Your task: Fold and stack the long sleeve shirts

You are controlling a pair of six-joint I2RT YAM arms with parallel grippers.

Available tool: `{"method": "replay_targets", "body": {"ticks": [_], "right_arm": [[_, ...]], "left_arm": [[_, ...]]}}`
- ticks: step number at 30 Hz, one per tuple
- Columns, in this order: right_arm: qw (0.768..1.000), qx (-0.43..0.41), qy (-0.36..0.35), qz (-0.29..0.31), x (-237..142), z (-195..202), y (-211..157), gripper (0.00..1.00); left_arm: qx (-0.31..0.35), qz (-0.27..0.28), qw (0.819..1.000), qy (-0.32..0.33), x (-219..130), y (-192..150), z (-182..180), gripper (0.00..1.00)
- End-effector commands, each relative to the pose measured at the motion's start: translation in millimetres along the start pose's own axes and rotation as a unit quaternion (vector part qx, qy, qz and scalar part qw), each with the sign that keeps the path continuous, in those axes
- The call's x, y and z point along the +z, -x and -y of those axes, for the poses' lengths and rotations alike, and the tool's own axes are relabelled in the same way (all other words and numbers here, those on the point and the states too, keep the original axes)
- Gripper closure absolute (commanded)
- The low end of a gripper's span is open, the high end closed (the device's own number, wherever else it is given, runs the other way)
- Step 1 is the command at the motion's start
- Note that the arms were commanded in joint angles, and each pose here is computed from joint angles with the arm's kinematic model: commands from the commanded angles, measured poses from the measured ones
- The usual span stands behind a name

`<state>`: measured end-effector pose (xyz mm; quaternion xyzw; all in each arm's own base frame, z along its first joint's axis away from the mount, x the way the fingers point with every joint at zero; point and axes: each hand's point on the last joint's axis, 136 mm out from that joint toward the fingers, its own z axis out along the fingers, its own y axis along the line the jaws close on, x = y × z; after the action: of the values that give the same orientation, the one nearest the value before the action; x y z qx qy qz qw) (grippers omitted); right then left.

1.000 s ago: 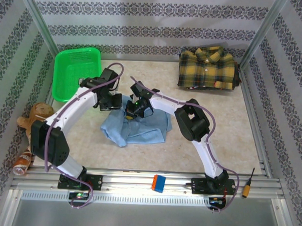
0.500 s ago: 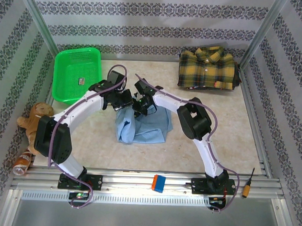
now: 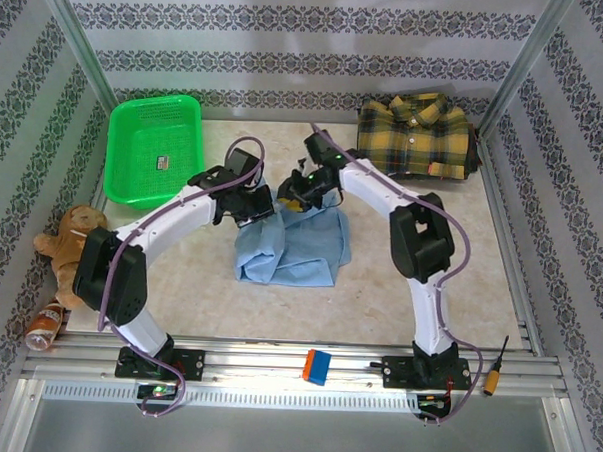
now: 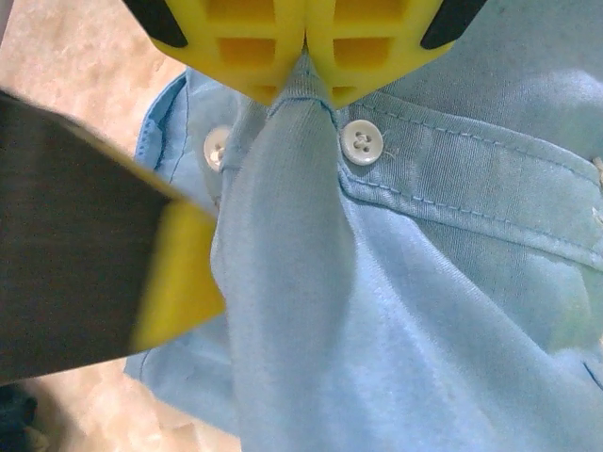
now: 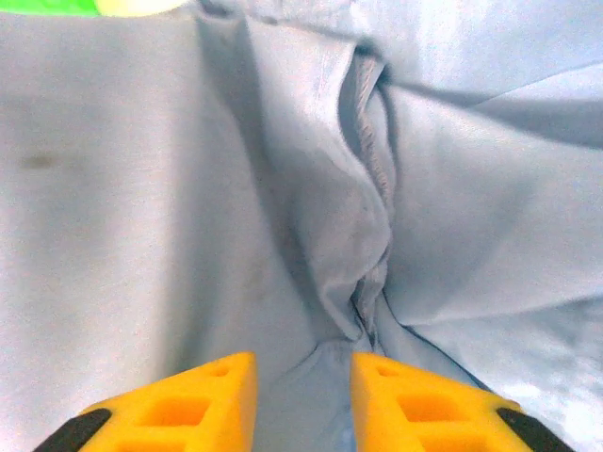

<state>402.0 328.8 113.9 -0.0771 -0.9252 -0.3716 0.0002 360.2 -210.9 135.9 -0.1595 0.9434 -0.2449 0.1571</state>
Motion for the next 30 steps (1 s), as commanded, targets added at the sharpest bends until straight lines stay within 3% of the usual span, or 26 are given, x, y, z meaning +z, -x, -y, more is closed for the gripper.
{"method": "replay_targets", "body": {"ticks": [1, 9, 14, 30], "right_arm": [[1.0, -0.001, -0.023, 0.007, -29, 20, -4, 0.64], [0.993, 0.022, -0.116, 0.02, -64, 117, -3, 0.63], [0.982, 0.025, -0.188, 0.02, -66, 170, -8, 0.64], [0.974, 0.06, -0.22, 0.002, -45, 225, -21, 0.74]], "left_arm": [[0.019, -0.013, 1.0, 0.013, 6, -5, 5, 0.96], [0.057, -0.036, 0.997, 0.033, 14, -14, 22, 0.96], [0.08, -0.053, 0.994, 0.043, 24, -25, 36, 0.96], [0.174, -0.103, 0.978, 0.06, 39, -56, 95, 0.96]]}}
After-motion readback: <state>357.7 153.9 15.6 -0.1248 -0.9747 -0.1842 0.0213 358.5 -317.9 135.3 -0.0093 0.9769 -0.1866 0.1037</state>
